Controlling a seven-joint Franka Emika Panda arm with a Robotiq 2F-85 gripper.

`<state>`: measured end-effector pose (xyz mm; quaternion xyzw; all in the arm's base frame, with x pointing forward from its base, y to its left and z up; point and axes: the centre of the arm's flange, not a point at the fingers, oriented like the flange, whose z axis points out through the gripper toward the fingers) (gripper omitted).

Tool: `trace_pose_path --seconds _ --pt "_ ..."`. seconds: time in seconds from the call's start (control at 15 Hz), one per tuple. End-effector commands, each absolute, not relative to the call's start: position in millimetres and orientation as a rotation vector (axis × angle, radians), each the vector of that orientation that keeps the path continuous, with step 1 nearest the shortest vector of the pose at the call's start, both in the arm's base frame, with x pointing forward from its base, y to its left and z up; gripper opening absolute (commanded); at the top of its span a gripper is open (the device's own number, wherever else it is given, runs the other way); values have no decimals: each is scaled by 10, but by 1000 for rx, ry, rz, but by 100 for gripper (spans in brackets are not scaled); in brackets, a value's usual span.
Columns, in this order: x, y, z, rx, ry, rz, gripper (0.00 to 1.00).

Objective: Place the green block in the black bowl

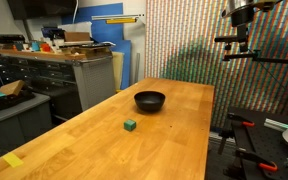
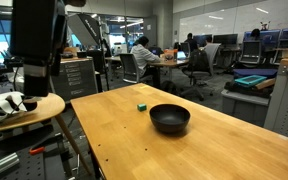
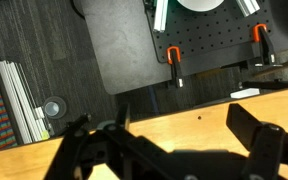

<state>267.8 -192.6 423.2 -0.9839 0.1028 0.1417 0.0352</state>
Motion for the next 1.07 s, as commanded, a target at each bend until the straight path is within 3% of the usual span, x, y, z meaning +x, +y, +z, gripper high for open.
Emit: trace_pose_path --seconds 0.0,1.0 --pt "2708 -1903 4224 -3030 318 426 100" --pt "3882 -800 3858 -3131 341 135 100"
